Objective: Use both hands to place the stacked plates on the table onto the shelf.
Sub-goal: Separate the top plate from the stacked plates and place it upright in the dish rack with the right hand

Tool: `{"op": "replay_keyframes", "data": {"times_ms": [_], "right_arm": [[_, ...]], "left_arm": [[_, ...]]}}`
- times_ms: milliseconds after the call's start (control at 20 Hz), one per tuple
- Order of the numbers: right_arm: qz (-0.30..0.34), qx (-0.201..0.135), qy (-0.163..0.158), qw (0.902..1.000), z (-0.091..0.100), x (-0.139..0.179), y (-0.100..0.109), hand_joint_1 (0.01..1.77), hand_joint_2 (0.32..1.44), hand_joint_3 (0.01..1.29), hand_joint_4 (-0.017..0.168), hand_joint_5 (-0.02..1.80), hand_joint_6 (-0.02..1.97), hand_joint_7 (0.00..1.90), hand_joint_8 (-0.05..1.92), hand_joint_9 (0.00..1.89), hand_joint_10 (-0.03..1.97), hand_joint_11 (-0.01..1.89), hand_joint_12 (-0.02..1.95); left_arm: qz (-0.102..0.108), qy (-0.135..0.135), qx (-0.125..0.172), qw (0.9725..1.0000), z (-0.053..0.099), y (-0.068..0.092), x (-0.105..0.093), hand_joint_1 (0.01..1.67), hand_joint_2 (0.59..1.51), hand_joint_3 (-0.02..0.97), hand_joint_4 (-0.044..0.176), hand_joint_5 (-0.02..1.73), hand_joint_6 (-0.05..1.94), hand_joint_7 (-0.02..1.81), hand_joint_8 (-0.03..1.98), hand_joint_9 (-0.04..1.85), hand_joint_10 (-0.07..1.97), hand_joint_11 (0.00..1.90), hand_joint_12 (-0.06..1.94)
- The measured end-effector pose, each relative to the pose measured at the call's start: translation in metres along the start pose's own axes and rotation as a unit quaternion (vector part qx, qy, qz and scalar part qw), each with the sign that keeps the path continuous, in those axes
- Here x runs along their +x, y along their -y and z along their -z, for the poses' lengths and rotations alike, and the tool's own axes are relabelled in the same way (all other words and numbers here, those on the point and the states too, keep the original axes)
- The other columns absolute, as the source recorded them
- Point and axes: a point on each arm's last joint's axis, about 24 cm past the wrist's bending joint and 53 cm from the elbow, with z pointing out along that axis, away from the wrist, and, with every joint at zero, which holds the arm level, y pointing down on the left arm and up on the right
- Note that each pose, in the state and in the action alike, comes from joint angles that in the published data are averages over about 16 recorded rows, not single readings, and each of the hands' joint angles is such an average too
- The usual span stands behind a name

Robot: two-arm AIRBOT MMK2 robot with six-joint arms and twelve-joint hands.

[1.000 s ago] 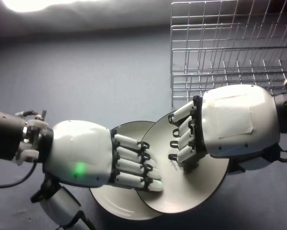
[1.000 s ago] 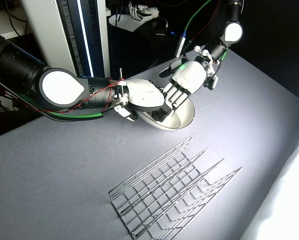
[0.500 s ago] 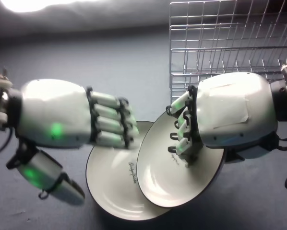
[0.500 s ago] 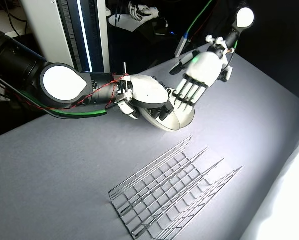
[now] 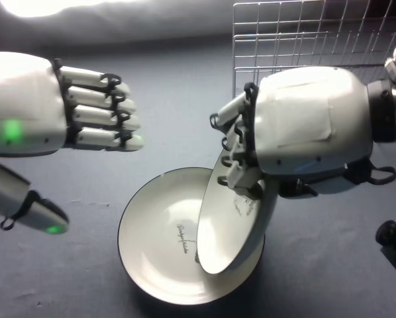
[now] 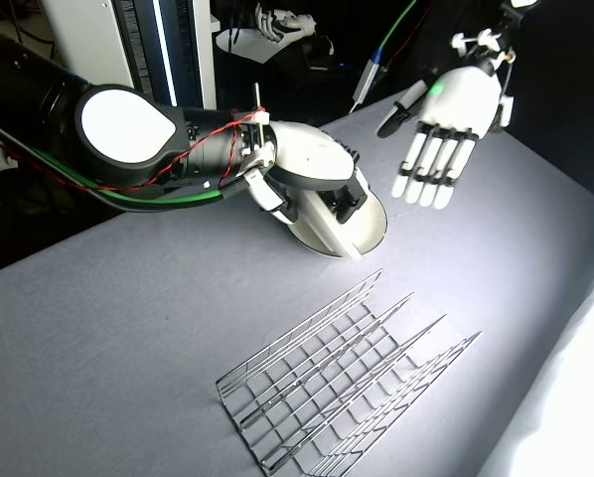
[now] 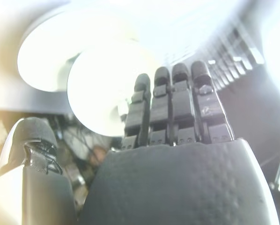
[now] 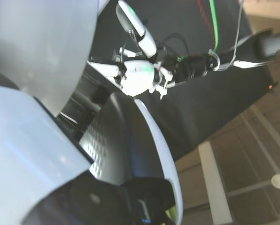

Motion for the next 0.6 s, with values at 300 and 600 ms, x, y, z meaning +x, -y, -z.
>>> {"op": "replay_keyframes", "data": {"times_ms": [300, 600], "right_arm": [[-0.024, 0.002, 0.032, 0.9992, 0.001, -0.023, -0.002, 1.34, 0.97, 0.02, 0.001, 1.02, 0.76, 1.11, 0.61, 0.95, 1.14, 0.6, 1.32], [-0.076, 0.007, 0.075, 0.9943, 0.005, -0.05, 0.002, 1.35, 0.97, 0.02, 0.0, 1.03, 0.8, 1.12, 0.63, 0.95, 1.14, 0.62, 1.31]], "left_arm": [[-0.023, -0.009, -0.033, 0.9992, 0.019, -0.013, 0.003, 0.01, 1.075, 0.013, 0.0, 0.17, 0.01, 0.17, 0.02, 0.14, 0.01, 0.02, 0.35], [-0.025, -0.02, -0.053, 0.9981, 0.03, -0.024, 0.011, 0.01, 1.074, 0.013, 0.0, 0.17, 0.01, 0.17, 0.02, 0.14, 0.01, 0.02, 0.35]]}}
